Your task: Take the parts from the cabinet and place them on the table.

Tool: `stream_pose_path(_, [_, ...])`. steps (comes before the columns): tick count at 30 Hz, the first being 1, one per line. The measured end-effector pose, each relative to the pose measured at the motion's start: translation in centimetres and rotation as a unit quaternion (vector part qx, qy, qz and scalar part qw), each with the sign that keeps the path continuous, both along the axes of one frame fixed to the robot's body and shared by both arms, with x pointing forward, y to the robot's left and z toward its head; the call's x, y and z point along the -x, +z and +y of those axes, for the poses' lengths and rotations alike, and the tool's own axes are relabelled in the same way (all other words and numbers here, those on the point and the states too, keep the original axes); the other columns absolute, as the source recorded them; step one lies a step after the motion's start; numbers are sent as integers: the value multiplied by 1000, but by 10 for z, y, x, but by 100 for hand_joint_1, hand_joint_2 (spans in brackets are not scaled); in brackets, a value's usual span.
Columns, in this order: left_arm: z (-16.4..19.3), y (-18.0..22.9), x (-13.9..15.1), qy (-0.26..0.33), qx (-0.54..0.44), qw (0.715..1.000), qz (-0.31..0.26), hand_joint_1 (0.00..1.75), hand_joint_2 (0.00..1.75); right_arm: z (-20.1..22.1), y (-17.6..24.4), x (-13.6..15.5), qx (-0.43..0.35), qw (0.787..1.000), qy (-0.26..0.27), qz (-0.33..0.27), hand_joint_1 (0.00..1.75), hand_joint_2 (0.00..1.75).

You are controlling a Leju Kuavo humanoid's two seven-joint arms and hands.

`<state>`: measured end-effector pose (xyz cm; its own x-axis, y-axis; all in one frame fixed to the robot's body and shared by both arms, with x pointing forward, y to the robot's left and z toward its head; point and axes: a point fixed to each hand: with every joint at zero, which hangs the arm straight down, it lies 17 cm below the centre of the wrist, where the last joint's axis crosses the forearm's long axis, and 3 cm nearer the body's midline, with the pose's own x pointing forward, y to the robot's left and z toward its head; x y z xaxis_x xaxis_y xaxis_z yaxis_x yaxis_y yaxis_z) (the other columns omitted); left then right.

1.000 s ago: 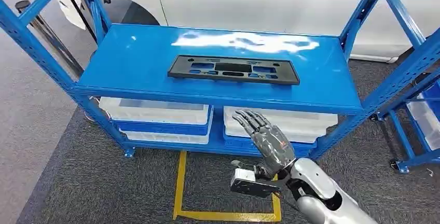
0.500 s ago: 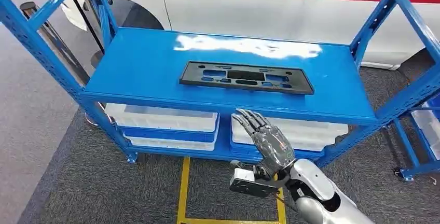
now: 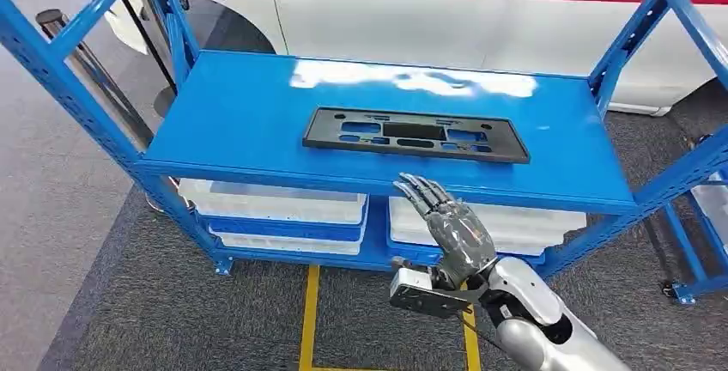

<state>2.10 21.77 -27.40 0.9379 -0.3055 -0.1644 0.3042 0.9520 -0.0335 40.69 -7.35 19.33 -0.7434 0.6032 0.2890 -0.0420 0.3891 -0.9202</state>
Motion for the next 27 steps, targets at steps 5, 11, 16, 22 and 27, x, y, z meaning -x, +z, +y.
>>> stream_pose_path(5, [1,0,1,-8,1,1000,-1,0,0,-16,-2,-20,11,1000,-25,11,0,0])
stream_pose_path(11, [2,0,1,-14,4,1000,-1,0,0,-50,-4,-53,22,997,-71,17,0,0])
stream_pose_path(16, [3,-1,-1,-11,4,1000,-6,0,0,-61,-1,-69,26,996,-85,17,0,0])
stream_pose_path(22, [3,-1,-2,-9,6,1000,-8,0,0,-64,-6,-79,33,995,-92,26,0,0])
stream_pose_path(27, [1,0,-3,-9,8,1000,-9,0,0,-69,5,-89,31,994,-99,17,0,0])
